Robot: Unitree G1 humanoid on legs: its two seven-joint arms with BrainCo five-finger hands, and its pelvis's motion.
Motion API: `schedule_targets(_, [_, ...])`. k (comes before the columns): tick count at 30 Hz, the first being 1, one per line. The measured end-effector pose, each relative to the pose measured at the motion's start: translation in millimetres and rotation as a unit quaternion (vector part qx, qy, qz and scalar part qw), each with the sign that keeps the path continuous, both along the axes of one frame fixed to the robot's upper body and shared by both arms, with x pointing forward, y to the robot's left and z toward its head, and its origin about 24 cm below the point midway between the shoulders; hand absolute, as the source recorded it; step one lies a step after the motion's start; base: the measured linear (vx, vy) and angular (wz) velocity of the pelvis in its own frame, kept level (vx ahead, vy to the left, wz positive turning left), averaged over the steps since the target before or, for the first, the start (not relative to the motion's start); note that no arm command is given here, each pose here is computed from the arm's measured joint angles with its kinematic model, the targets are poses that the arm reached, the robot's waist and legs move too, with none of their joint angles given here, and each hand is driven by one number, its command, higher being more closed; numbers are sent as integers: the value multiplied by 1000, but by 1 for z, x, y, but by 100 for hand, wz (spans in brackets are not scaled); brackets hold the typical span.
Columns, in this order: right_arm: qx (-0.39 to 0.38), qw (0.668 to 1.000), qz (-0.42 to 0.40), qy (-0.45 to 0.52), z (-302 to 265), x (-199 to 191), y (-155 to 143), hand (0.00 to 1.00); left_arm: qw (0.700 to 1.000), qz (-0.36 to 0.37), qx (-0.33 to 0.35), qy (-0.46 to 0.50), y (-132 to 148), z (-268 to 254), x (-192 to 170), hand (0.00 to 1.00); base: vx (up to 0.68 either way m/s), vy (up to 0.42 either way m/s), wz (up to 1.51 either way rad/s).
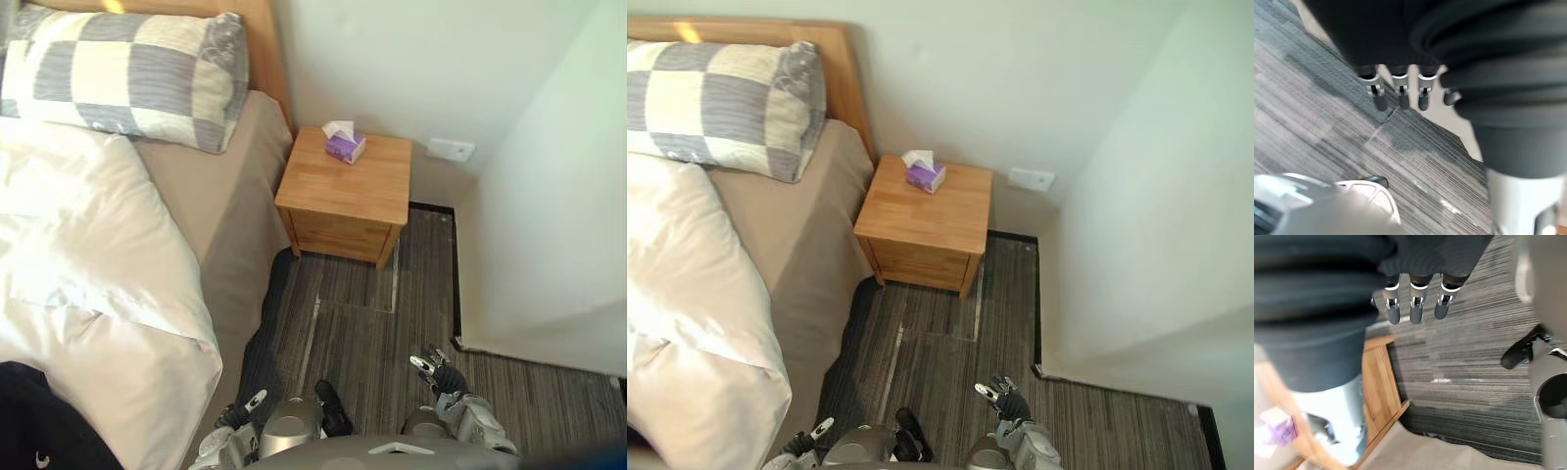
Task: Tidy the bed and pick cloth on bed and put in laundry
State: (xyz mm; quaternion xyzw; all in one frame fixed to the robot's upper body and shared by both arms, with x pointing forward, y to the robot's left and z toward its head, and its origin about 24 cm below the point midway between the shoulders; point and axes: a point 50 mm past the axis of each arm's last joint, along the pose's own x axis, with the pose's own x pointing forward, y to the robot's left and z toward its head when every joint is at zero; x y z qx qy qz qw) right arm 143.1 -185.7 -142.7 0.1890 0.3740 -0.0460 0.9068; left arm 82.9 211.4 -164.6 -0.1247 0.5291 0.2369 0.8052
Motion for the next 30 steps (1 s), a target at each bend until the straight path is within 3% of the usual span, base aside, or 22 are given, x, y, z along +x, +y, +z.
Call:
schedule_targets(6, [-10,1000,-1,-2,-2,-11,-1,0,1000,-14,10,-22,2,4,16,0,193,-237,214])
schedule_targets(8, [-3,1000,25,3,-5,-16,11,0,999,-13,17,-27,8,6,21,0,219,-414,197])
schedule_targets(14, [-15,984,169,-45,11,29,36,0,1000,-4,-4,-25,-10,3,21,0,151,-243,73])
schedule_targets(19, [0,990,136,-35,10,30,32,0,999,-36,-2,-33,-12,4,25,0,19,-49,93])
schedule_targets(26, [6,998,69,12,-3,-3,20,0,999,-36,7,-28,-11,4,20,0,-15,71,56])
schedule_targets(30, [-7,999,38,25,-6,-15,10,0,997,-79,14,-13,-11,3,19,0,13,90,25])
